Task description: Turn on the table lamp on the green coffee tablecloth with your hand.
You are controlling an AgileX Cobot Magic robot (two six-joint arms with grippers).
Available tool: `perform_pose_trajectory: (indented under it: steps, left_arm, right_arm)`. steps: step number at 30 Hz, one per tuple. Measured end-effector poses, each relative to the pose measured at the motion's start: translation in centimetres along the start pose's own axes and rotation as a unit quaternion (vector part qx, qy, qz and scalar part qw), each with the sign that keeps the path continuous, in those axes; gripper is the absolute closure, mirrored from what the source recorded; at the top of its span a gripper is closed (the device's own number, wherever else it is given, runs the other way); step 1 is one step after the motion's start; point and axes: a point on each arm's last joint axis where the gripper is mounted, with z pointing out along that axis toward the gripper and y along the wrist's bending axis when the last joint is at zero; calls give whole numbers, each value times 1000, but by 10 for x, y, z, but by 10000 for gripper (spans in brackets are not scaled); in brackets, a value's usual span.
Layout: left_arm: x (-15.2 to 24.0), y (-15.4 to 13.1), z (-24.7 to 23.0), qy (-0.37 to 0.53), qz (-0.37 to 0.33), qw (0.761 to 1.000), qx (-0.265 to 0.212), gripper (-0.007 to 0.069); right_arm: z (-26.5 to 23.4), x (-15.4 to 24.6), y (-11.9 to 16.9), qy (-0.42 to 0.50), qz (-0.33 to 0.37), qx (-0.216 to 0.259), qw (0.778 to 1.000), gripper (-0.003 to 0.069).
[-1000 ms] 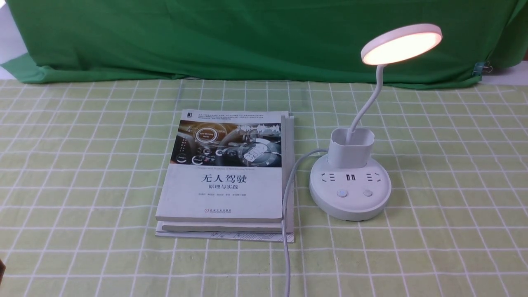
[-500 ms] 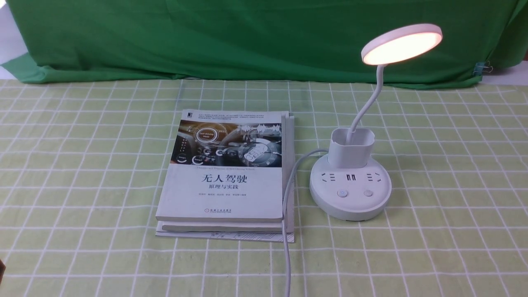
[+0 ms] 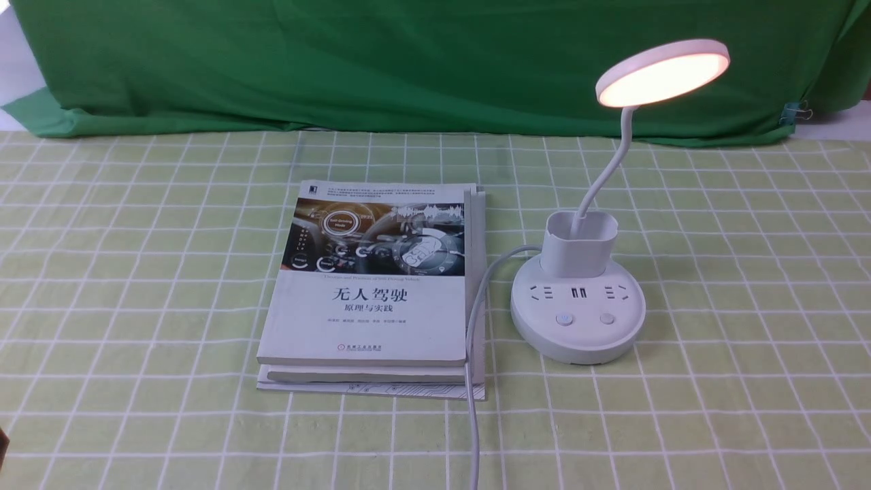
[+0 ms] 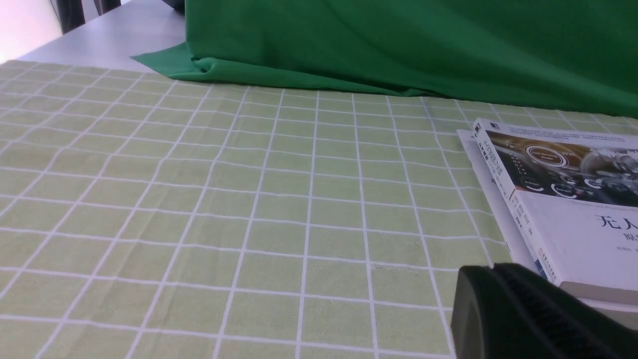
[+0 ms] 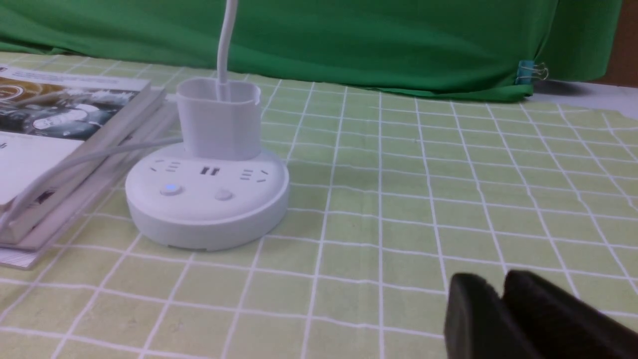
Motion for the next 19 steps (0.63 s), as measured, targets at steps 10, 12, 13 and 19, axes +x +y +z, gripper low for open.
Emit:
perform_pose_trajectory:
  steps: [10, 12, 13, 19]
  left_arm:
    - [0, 0, 0, 0, 0, 1000, 0, 622]
    - [0, 0, 0, 0, 0, 1000, 0, 622]
    - [0, 0, 0, 0, 0, 1000, 0, 622]
    - [0, 0, 0, 0, 0, 1000, 0, 622]
  right_arm:
    - [0, 0, 0, 0, 0, 0, 1000, 485]
    - [0, 0, 0, 0, 0, 0, 1000, 480]
    - [0, 0, 0, 0, 0, 0, 1000, 473]
    - [0, 0, 0, 0, 0, 0, 1000, 459]
